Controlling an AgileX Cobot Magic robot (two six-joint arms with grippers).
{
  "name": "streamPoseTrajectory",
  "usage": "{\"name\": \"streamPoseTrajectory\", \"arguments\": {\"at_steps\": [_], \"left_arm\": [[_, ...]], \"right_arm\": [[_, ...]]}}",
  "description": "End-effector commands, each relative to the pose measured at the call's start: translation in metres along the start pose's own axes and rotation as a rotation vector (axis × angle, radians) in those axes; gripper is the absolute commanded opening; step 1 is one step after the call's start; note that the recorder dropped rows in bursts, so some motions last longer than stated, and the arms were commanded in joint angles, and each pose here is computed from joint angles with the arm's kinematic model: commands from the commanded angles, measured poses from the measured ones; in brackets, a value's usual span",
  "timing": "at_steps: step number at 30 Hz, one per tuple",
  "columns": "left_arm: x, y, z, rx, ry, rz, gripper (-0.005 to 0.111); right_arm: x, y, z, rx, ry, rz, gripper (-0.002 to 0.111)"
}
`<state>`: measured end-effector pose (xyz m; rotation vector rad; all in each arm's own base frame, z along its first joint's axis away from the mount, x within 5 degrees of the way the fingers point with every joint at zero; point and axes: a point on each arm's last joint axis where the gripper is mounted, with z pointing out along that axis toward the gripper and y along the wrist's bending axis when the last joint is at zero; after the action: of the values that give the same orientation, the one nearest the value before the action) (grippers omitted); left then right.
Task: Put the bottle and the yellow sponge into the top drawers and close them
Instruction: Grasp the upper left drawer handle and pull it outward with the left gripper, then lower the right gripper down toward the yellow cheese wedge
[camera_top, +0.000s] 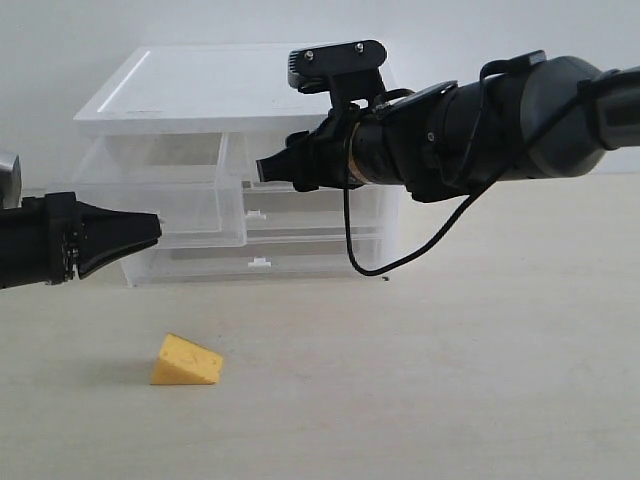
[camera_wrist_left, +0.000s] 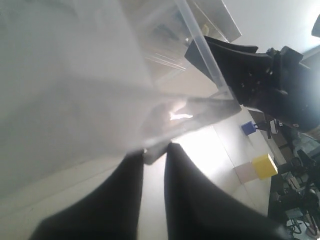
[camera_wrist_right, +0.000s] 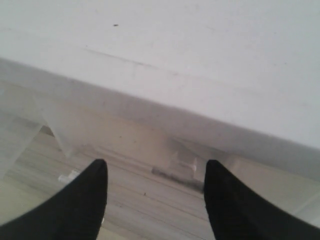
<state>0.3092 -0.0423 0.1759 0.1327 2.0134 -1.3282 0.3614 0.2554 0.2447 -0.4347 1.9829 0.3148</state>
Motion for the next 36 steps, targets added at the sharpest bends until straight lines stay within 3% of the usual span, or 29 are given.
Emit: {"name": "streamPoseTrajectory", "arguments": {"at_steps": [1, 21, 28, 33, 36], "left_arm": [[0.008, -0.011, 0.000, 0.074, 0.040, 0.044, 0.004], [0.008, -0.011, 0.000, 0.073, 0.041, 0.047, 0.004], [0.002, -0.005, -0.010, 0.049, 0.008, 0.042, 0.004], [-0.006, 0.001, -0.019, 0.026, -0.027, 0.043, 0.004], [-0.013, 0.000, -0.018, 0.030, -0.035, 0.047, 0.004]], "right_arm": [[-0.005, 0.005, 0.001, -0.060, -0.010, -0.044, 0.053], [-0.003, 0.006, -0.034, -0.131, 0.008, -0.043, 0.053], [0.023, 0.005, -0.032, -0.136, 0.085, -0.046, 0.053], [0.047, 0.010, -0.035, -0.219, 0.170, -0.046, 0.053], [0.057, 0.024, -0.041, -0.398, 0.225, -0.099, 0.053]]}}
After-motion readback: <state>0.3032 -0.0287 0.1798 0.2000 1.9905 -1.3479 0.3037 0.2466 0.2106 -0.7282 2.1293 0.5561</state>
